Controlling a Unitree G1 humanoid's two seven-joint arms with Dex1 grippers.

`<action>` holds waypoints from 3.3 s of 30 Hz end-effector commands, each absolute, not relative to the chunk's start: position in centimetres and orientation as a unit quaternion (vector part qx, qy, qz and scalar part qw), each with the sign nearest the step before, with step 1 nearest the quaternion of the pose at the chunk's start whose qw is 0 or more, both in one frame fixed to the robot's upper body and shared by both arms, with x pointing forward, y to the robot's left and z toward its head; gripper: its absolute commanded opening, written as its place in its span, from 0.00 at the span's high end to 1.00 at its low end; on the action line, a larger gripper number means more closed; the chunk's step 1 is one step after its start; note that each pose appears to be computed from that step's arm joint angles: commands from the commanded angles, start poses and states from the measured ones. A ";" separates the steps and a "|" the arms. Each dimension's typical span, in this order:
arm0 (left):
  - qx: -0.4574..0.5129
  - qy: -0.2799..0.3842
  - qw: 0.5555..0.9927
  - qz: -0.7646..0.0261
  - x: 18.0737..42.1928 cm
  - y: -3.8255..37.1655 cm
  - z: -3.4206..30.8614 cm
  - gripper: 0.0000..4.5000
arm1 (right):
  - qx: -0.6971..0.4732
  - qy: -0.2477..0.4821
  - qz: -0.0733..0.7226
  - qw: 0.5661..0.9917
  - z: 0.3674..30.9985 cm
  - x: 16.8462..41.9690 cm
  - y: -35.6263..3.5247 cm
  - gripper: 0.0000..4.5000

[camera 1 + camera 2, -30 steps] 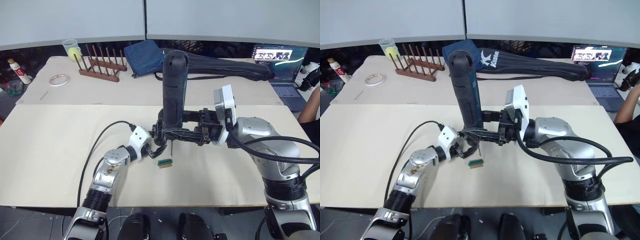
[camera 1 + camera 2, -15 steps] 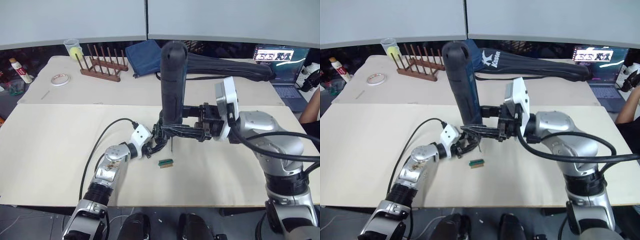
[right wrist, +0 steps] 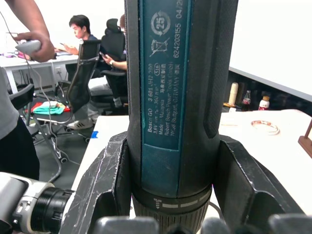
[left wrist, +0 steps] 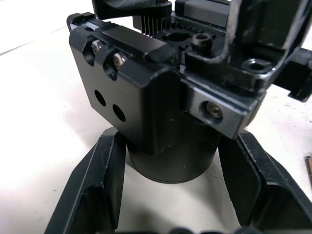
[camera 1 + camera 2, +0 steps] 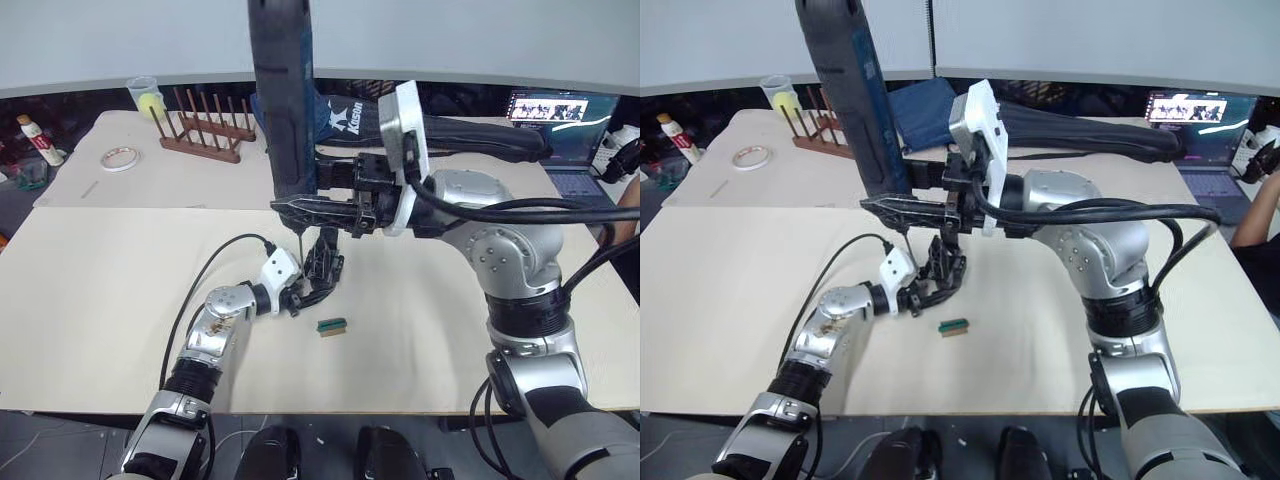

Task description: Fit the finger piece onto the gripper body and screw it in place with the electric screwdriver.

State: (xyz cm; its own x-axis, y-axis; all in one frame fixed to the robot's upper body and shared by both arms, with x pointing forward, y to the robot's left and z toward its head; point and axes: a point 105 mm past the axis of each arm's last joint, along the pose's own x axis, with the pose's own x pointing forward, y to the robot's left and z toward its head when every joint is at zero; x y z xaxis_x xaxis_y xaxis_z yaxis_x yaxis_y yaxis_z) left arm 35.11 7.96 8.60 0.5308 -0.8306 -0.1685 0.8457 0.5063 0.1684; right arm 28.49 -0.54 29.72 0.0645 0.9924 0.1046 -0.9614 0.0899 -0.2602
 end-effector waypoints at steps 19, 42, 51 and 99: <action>0.115 0.010 0.861 -0.495 34.3 8.4 10.3 0.50 | -0.086 -0.184 0.660 0.723 30.0 29.0 -0.5 0.57; 0.117 0.005 0.862 -0.493 34.5 8.2 10.7 0.50 | -0.095 -0.180 0.660 0.723 28.4 29.4 -0.3 0.57; 0.117 0.003 0.862 -0.493 34.5 8.2 10.8 0.50 | -0.096 -0.179 0.662 0.721 28.1 29.3 -0.1 0.57; 0.122 -0.009 0.863 -0.490 35.0 8.0 11.3 0.50 | -0.107 -0.034 0.666 0.737 22.5 32.4 -0.4 0.57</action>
